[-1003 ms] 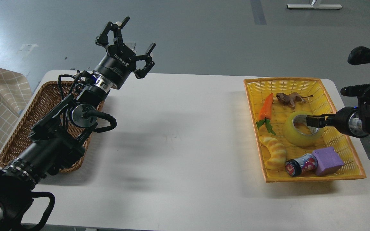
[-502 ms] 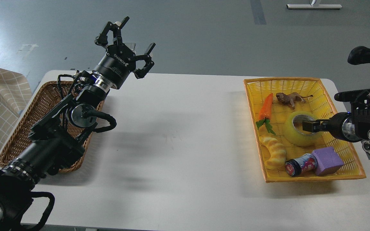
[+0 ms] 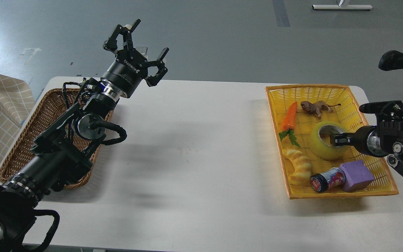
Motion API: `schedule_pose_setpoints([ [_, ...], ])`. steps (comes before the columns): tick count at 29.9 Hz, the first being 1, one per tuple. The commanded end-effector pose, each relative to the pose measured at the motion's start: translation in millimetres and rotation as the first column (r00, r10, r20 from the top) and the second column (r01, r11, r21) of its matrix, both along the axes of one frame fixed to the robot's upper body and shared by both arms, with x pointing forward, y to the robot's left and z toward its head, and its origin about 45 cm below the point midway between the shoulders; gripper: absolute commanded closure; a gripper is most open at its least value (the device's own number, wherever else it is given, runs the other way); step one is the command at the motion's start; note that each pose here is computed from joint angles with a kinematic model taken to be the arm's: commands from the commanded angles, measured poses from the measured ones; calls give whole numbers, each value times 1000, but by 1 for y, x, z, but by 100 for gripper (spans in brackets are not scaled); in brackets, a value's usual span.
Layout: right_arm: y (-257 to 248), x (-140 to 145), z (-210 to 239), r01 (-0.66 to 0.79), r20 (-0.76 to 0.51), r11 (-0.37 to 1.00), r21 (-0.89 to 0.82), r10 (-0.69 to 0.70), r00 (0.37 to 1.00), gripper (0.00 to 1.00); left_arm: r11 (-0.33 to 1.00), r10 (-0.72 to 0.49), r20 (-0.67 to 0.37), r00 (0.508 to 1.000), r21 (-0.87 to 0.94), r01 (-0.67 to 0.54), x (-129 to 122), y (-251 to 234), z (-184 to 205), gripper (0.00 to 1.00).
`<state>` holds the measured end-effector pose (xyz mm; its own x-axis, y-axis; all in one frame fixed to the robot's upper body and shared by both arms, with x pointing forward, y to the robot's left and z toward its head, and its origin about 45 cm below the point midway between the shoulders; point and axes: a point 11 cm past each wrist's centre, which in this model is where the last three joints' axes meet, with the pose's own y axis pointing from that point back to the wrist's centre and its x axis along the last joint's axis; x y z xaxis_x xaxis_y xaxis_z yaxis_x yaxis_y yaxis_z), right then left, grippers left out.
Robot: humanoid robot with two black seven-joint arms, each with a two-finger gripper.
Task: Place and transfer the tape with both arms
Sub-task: 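Insert the right gripper into the tape roll's hole and grip it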
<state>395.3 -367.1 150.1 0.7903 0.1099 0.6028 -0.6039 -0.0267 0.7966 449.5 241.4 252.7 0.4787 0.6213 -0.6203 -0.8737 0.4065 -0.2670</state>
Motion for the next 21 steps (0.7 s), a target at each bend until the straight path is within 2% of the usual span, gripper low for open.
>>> schedule_pose_setpoints([
  [1, 4, 0, -3, -4, -4, 1000, 8, 4, 1000, 52, 1000, 3, 2, 1000, 5, -3, 0, 3, 1, 2],
  [2, 5, 0, -4, -5, -8, 1000, 7, 5, 1000, 53, 1000, 8, 4, 1000, 9, -8, 0, 6, 2, 2],
  [3, 5, 0, -5, -7, -13, 1000, -3, 7, 1000, 59, 1000, 8, 4, 1000, 9, -8, 0, 6, 2, 2],
  [7, 3, -2, -8, -11, -24, 1000, -16, 11, 1000, 67, 1000, 9, 6, 1000, 9, -9, 1, 6, 3, 2],
  [12, 1, -1, -7, -7, -22, 1000, -19, 7, 1000, 89, 1000, 8, 6, 1000, 10, -8, 1, 6, 3, 2],
  [21, 8, 4, 3, -25, 1, 1000, -4, 25, 1000, 91, 1000, 6, 12, 1000, 9, -6, 2, 5, 5, 2],
])
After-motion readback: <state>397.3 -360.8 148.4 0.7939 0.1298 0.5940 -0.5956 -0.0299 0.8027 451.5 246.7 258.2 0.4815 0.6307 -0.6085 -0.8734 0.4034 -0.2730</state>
